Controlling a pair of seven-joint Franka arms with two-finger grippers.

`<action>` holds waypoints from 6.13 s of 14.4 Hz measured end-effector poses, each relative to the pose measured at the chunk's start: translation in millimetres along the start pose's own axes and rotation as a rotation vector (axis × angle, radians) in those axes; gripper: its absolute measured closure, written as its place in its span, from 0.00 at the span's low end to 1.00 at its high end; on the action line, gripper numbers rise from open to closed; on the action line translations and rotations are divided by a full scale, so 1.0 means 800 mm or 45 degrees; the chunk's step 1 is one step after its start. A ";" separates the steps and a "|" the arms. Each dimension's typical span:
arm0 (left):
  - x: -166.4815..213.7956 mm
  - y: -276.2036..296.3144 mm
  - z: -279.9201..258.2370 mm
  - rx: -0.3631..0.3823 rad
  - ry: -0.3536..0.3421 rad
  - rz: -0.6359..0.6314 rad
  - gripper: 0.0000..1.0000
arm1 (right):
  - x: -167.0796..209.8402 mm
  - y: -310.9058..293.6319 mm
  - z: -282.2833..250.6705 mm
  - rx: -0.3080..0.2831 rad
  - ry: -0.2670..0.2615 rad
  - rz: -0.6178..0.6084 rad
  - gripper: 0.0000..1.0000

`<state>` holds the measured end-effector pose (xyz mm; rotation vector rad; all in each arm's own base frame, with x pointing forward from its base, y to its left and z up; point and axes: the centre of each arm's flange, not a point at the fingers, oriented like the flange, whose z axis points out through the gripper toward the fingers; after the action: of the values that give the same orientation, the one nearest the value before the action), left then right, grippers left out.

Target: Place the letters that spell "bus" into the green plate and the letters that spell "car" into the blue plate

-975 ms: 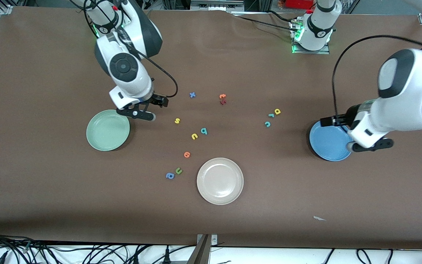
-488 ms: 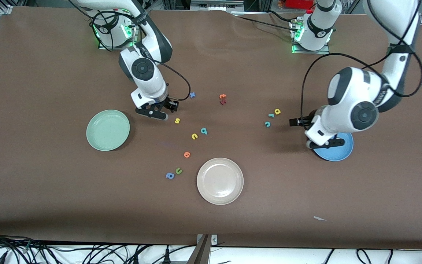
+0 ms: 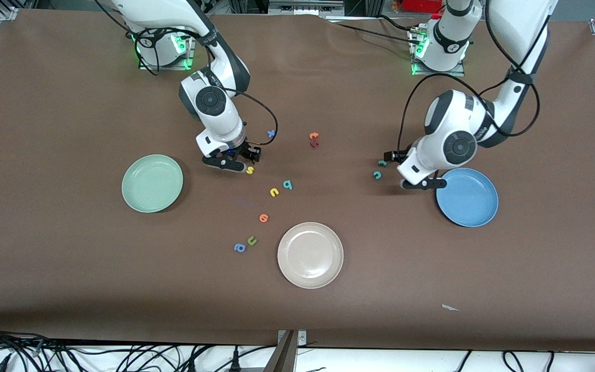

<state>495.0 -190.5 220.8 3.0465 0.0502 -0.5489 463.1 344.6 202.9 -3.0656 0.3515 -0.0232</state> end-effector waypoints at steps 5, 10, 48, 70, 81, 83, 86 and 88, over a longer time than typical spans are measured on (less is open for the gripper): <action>-0.015 -0.003 0.036 -0.016 0.079 0.006 0.00 | 0.007 -0.003 0.029 0.009 0.004 0.006 0.36; -0.020 -0.005 0.045 -0.012 0.072 0.006 0.25 | 0.018 0.002 0.035 0.028 0.035 0.023 0.44; -0.017 0.002 0.076 -0.053 0.120 -0.083 0.72 | 0.023 -0.029 0.034 -0.030 0.031 -0.139 0.61; 0.096 -0.338 -0.117 -0.079 0.221 -0.138 0.72 | 0.075 0.035 -0.030 -0.258 -0.130 -0.251 0.90; 0.137 -0.350 -0.095 -0.082 0.280 -0.141 0.35 | 0.191 0.262 -0.066 -0.346 -0.334 -0.537 0.55; 0.138 -0.340 -0.098 -0.090 0.284 -0.163 0.35 | 0.182 0.242 -0.065 -0.291 -0.345 -0.521 0.37; 0.141 -0.278 -0.111 -0.131 0.292 -0.229 0.35 | 0.157 0.188 -0.063 -0.218 -0.341 -0.405 0.07; 0.139 -0.221 -0.118 -0.169 0.289 -0.285 0.35 | 0.128 0.130 -0.065 -0.225 -0.310 -0.314 0.00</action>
<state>624.9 -6.7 263.7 2.9736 0.4220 -0.1956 538.3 217.1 249.7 -3.2123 -0.0411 0.3868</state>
